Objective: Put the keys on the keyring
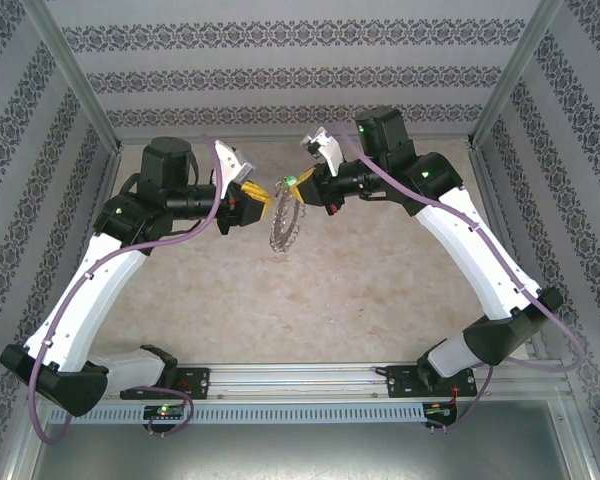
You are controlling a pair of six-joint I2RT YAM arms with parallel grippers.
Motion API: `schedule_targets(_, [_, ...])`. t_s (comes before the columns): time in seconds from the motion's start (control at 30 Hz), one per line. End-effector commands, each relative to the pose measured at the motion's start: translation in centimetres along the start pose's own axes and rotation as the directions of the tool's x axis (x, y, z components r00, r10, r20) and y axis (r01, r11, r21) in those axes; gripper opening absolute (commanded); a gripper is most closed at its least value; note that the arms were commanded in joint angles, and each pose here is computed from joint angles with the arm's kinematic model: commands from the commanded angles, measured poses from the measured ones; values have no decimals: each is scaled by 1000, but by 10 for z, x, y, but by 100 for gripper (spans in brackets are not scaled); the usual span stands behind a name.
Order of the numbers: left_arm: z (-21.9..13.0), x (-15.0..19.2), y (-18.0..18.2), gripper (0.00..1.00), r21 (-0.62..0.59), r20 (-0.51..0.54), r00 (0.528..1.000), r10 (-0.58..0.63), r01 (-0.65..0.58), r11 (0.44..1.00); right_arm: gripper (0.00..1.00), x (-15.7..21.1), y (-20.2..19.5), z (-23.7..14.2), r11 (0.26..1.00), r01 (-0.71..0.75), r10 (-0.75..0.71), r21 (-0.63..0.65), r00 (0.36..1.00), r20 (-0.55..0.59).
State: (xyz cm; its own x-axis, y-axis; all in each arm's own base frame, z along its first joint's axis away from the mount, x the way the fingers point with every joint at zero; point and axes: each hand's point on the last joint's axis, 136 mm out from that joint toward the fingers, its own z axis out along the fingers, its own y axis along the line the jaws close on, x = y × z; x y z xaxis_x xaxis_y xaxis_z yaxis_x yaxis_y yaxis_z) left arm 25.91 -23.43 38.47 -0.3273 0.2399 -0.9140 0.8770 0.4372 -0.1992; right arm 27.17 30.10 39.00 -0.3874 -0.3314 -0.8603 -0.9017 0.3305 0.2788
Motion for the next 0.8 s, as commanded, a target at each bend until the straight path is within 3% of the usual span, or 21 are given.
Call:
schedule_targets(0.0, [-7, -12, -11, 53, 32, 70, 997, -14, 11, 999, 0, -18, 4, -7, 1000, 24, -24, -8, 997, 75])
schedule_targets(0.03, [-7, -13, -12, 76, 33, 78, 997, -25, 22, 999, 0, -19, 2, -6, 1000, 19, -19, -1, 997, 76])
schedule_targets(0.1, [-7, -12, -11, 100, 29, 85, 995, -45, 42, 999, 0, -19, -2, -3, 1000, 9, -10, 6, 997, 71])
schedule_targets(0.63, [25, 10, 14, 100, -97, 51, 997, -58, 62, 993, 0, -33, -7, 3, 1000, 4, -6, 16, 993, 119])
schedule_targets(0.77, [29, 16, 20, 95, -131, 42, 998, -49, 54, 990, 0, -33, -5, 4, 1000, -1, 0, 10, 992, 123])
